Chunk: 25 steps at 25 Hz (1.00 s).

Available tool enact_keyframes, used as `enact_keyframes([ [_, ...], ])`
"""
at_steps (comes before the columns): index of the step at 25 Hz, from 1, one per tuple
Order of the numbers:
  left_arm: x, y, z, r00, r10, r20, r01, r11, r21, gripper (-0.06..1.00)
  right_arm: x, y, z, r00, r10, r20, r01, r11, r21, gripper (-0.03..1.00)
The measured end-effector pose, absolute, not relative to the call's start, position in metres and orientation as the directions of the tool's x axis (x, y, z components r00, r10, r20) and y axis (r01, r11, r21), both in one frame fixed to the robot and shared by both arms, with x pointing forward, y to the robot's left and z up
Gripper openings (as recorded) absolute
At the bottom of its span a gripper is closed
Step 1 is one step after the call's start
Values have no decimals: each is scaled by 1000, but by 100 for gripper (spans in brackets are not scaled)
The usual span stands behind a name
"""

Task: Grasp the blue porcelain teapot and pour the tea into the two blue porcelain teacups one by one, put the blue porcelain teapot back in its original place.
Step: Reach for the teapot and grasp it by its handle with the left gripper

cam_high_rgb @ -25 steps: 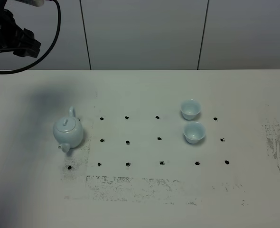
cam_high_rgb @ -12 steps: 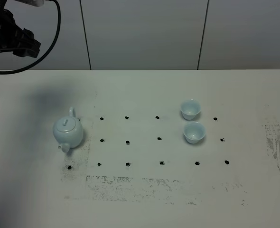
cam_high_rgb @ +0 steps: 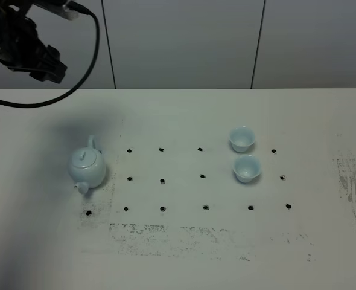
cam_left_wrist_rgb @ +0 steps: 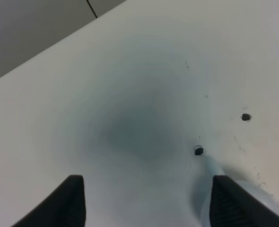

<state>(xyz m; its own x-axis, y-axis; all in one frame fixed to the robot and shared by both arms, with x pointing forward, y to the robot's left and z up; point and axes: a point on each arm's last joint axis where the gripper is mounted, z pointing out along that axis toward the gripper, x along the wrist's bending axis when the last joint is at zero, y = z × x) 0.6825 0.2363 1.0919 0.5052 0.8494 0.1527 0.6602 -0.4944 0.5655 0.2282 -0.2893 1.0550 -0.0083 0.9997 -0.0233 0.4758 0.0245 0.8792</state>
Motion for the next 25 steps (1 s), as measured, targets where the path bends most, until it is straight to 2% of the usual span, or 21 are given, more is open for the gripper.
enact_keyframes([
  [4, 679, 190, 1083, 533, 825, 187, 646, -540, 540, 54, 228, -289, 1055, -8, 1000, -23, 476, 24, 879, 37],
  [7, 679, 179, 1075, 532, 830, 166, 658, -529, 536, 54, 228, -289, 1055, -8, 1000, -23, 476, 24, 879, 37],
  [11, 687, 175, 1052, 514, 848, 128, 702, -502, 505, 54, 228, -289, 1055, -8, 1000, -23, 476, 24, 879, 37],
  [17, 704, 174, 997, 497, 864, 83, 763, -480, 432, 54, 228, -289, 1055, -8, 1000, -23, 476, 24, 879, 37],
  [25, 714, 178, 958, 490, 869, 69, 795, -477, 375, 54, 228, -289, 1055, -8, 1000, -23, 476, 24, 879, 37],
])
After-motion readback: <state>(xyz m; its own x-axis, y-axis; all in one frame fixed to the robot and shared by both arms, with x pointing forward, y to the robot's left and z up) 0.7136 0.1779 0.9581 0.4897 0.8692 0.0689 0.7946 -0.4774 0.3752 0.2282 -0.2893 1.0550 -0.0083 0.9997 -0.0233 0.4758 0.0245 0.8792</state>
